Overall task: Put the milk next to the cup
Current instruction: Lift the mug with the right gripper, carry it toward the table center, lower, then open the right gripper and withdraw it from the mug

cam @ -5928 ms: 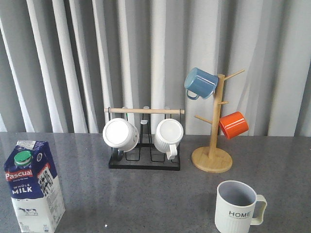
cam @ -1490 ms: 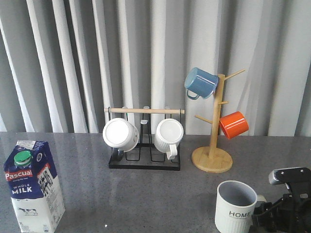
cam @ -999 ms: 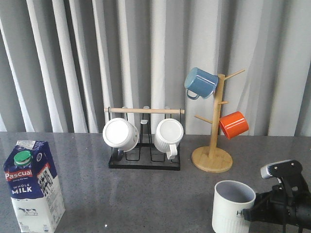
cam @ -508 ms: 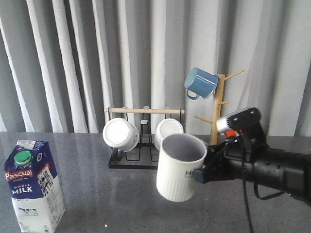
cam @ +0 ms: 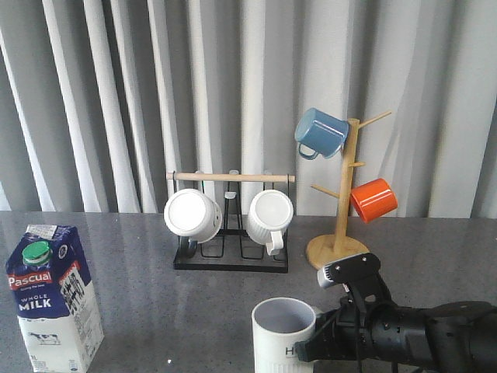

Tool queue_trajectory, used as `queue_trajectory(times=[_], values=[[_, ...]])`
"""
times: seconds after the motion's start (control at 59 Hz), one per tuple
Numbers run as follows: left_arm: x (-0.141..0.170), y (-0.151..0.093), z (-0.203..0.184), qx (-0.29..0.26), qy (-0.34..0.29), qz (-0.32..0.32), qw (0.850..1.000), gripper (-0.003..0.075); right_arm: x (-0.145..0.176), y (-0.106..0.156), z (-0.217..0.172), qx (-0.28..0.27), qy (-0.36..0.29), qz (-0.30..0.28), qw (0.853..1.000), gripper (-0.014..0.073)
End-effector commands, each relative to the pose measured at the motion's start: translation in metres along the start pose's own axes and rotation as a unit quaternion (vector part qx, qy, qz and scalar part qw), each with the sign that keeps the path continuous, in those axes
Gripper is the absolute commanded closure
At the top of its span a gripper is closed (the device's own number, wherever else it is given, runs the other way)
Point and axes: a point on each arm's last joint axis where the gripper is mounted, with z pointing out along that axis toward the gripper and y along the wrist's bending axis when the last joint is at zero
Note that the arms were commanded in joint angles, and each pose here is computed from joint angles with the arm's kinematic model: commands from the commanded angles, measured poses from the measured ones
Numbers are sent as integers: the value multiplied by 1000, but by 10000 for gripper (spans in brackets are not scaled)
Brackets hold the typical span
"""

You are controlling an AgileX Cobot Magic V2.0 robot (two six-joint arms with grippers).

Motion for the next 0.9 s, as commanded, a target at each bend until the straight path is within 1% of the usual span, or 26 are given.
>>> queue_trajectory(times=[0.0, 0.085, 0.271, 0.39, 0.491, 0.627, 0.762, 0.881], values=[[-12, -4, 3, 12, -32, -2, 999, 392, -21, 7, -17, -13, -39, -7, 999, 508], [-12, -4, 3, 12, -32, -2, 999, 392, -21, 7, -17, -12, -38, -10, 999, 443], [-12, -4, 3, 12, -30, -3, 999, 392, -21, 5, -17, -5, -37, 10, 999, 281], [-11, -4, 3, 11, -29, -3, 1000, 392, -21, 5, -18, -4, -33, 5, 999, 210], [-11, -4, 3, 11, -29, -3, 1000, 392, -23, 6, -22, -3, -34, 4, 999, 187], [-11, -4, 3, 11, -29, -3, 1000, 392, -30, 9, -37, 2, -44, -16, 999, 187], [-11, -4, 3, 11, -29, -3, 1000, 392, -37, 14, -53, -3, -52, -13, 999, 187], [-11, -4, 3, 11, -29, -3, 1000, 392, -41, 19, -69, -6, -48, -26, 998, 187]])
